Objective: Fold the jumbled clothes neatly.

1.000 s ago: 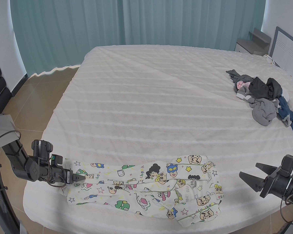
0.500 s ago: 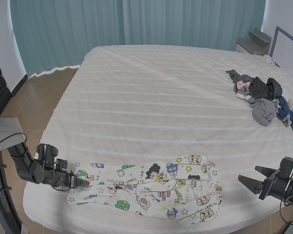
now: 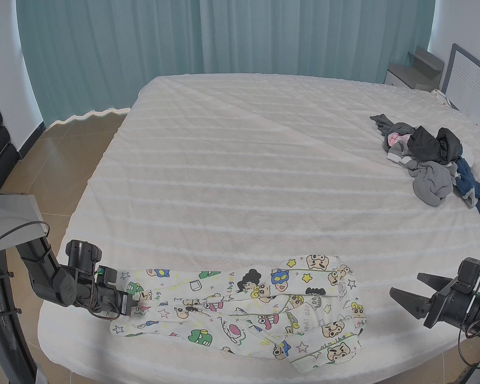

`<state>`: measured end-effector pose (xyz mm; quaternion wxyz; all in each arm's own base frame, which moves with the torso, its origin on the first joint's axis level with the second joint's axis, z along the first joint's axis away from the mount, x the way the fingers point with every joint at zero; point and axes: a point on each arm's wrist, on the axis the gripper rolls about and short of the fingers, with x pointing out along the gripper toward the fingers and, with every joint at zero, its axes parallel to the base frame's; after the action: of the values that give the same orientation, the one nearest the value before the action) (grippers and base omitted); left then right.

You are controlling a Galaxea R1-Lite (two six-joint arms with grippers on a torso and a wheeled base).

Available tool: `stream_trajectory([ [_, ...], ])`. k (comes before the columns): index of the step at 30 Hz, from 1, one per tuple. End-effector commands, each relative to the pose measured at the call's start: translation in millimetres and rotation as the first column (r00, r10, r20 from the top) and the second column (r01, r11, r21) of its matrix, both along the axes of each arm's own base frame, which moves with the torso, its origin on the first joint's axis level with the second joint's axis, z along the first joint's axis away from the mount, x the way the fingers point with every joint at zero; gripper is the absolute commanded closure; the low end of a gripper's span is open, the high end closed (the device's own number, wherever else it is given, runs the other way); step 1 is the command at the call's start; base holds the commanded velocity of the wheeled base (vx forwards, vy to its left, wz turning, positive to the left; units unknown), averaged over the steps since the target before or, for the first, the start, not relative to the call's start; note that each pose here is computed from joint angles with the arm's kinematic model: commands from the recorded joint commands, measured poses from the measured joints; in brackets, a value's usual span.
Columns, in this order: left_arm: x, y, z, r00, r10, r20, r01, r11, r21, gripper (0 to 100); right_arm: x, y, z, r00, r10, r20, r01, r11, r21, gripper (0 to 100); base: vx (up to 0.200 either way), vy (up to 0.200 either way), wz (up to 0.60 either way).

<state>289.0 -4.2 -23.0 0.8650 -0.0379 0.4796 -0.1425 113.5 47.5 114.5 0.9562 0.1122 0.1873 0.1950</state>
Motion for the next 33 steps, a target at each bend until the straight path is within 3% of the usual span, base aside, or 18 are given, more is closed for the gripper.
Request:
stream_trajectory([
  [1, -7, 0, 7, 1.0, 0.002, 0.005, -0.002, 1.0, 0.0, 100, -2, -1, -5, 1.0, 0.0, -0.021, -0.001, 1.0, -0.008, 0, 0.0, 0.0, 0.0],
  [10, -10, 13, 20, 0.998, 0.048, 0.043, -0.048, 0.999, 0.0, 100, -2, -1, -5, 1.0, 0.0, -0.027, -0.001, 1.0, -0.011, 0, 0.0, 0.0, 0.0],
  [22, -13, 47, 32, 0.985, 0.162, 0.065, -0.162, 0.987, 0.003, 100, -2, -1, -5, 1.0, -0.001, -0.026, 0.001, 1.0, -0.01, 0, 0.0, 0.0, 0.0],
  [26, -18, 56, 38, 0.986, 0.151, 0.066, -0.149, 0.988, -0.027, 100, -2, -1, -5, 1.0, -0.001, -0.026, 0.001, 1.0, -0.01, 0, 0.0, 0.0, 0.0],
  [28, -23, 72, 47, 0.984, 0.164, 0.064, -0.162, 0.986, -0.035, 100, -2, -1, -5, 1.0, -0.001, -0.026, 0.001, 1.0, -0.01, 0, 0.0, 0.0, 0.0],
  [30, -23, 72, 47, 0.984, 0.164, 0.064, -0.162, 0.986, -0.035, 100, -2, -1, -5, 1.0, -0.001, -0.026, 0.001, 1.0, -0.01, 0, 0.0, 0.0, 0.0],
  [33, -26, 94, 60, 0.973, 0.222, 0.063, -0.219, 0.974, -0.053, 100, -2, -1, -5, 1.0, -0.001, -0.026, 0.001, 1.0, -0.01, 0, 0.0, 0.0, 0.0],
])
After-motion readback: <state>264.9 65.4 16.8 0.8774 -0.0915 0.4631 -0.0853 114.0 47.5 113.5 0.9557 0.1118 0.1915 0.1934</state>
